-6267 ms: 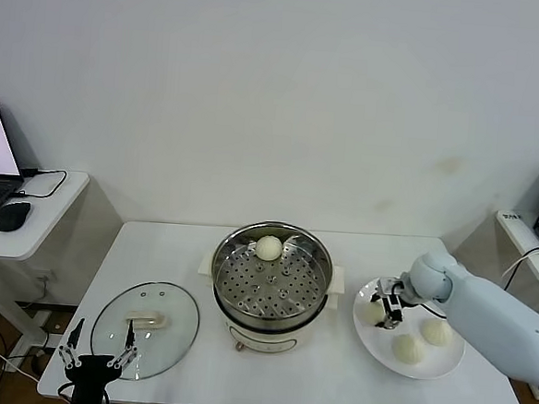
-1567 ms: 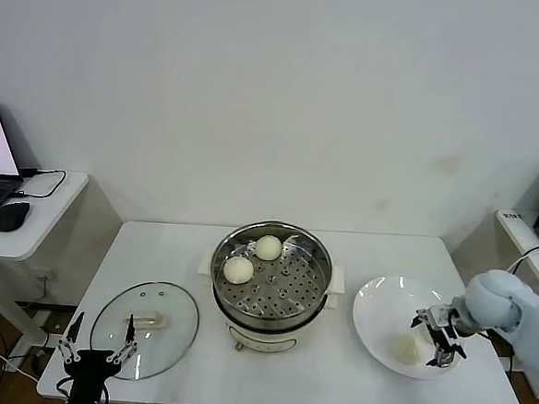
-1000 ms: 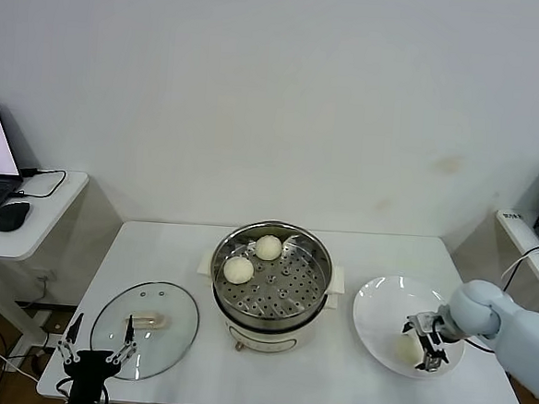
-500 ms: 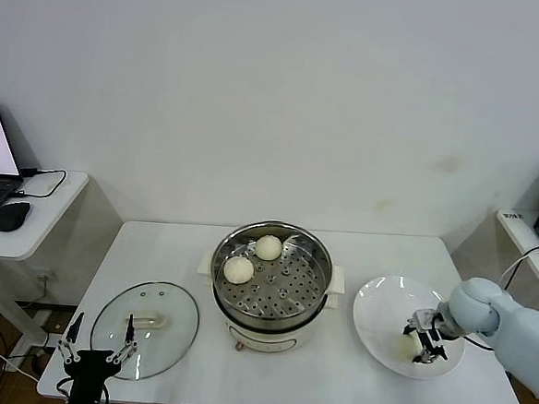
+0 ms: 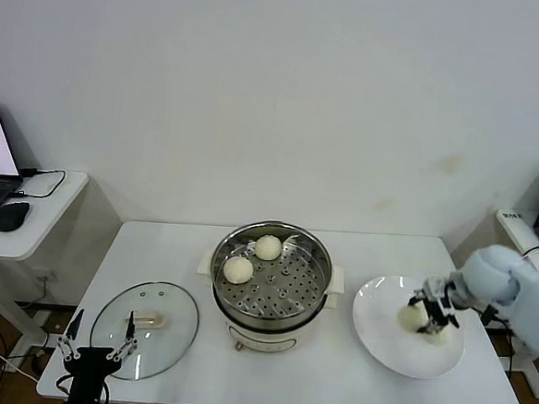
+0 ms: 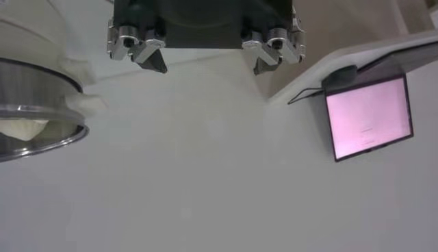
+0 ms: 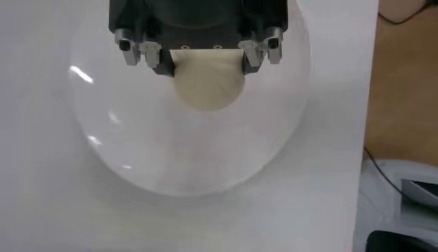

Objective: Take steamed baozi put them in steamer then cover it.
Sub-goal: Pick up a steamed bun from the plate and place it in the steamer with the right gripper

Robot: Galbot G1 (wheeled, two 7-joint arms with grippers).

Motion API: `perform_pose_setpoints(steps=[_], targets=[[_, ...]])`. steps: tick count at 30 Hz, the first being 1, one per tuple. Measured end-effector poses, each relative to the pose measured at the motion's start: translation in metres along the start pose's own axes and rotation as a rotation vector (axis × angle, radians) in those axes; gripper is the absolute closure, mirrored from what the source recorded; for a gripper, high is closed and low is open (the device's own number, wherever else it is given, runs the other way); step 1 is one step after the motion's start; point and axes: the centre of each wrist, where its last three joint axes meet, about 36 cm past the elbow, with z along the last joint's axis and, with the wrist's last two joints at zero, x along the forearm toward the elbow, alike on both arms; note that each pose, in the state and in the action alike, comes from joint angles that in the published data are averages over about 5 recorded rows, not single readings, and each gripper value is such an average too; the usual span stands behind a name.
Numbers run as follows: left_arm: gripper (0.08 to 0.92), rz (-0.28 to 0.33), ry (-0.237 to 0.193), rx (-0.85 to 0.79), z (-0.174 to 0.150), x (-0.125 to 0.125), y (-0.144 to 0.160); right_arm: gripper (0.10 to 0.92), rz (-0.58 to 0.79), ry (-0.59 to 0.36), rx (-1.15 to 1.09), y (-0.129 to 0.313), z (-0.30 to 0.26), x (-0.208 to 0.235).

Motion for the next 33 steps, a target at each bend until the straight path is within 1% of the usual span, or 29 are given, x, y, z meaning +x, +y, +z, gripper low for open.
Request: perform_pose_setpoints(steps=[4,8,11,14,18,24,33], targets=[[0.177,0.003,-0.004,0.003,-0.001,0.000,-0.001,0.403,0.075,-0.033,0.020,-0.033,-0.018,0.039],[0.177,0.003,-0.006,0.006,-0.001,0.000,-0.002,0.402,0.140,-0.079,0.076,-0.062,-0.050,0.074],[0.177,0.000,-0.007,0.005,-0.001,-0.001,-0.001,0.398,0.165,-0.119,0.136,-0.078,-0.081,0.090],[0.177,-0.005,-0.008,0.003,-0.001,-0.001,0.000,0.395,0.170,-0.160,0.207,-0.089,-0.113,0.096],[0.177,-0.013,-0.011,0.004,-0.001,-0.002,0.001,0.394,0.154,-0.202,0.305,-0.098,-0.152,0.093],[0.177,-0.025,-0.011,0.006,-0.002,-0.003,0.003,0.394,0.107,-0.239,0.464,-0.103,-0.204,0.072],[0.177,-0.037,-0.012,0.016,-0.003,-0.002,0.003,0.394,0.025,-0.227,0.747,-0.093,-0.271,0.024]])
